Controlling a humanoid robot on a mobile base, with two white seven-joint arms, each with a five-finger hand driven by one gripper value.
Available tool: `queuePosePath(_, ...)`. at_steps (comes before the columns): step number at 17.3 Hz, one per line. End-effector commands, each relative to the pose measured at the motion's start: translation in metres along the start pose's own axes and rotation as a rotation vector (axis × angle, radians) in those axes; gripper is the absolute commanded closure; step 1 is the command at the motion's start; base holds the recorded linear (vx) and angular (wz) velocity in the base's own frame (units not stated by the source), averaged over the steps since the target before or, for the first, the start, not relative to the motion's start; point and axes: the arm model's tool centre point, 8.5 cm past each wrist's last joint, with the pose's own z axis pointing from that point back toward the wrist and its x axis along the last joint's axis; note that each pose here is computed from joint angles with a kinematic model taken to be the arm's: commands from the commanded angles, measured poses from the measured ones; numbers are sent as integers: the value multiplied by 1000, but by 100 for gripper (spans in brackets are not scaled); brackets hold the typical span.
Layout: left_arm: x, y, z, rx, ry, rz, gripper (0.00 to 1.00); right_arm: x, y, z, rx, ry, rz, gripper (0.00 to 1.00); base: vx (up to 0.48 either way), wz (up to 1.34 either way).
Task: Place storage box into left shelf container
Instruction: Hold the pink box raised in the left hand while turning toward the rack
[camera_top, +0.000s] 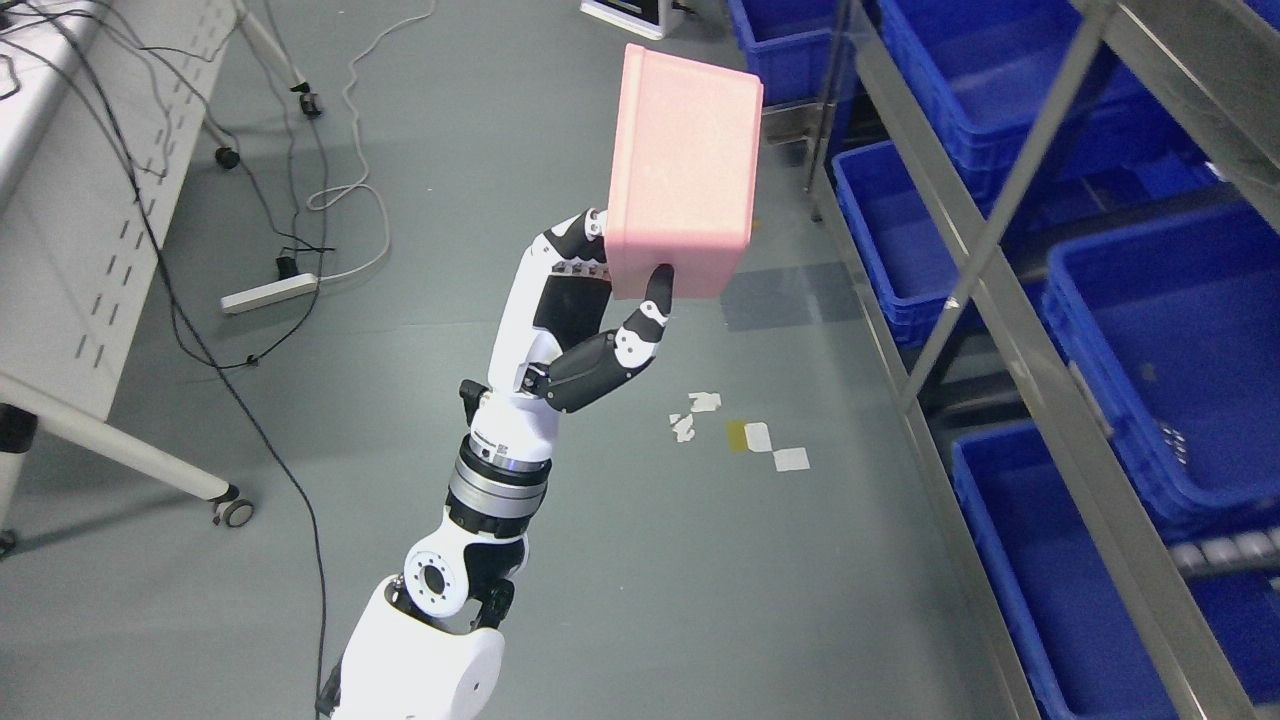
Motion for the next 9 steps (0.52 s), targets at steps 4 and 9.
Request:
queuePosePath(4,3,2,2,-13,-3,-11,96,0,-11,-1,-17,-8,-4,0,305,413)
queuePosePath(9,3,1,2,-15,-4,-11,96,0,-11,-1,-17,-8,-4,0,347,185)
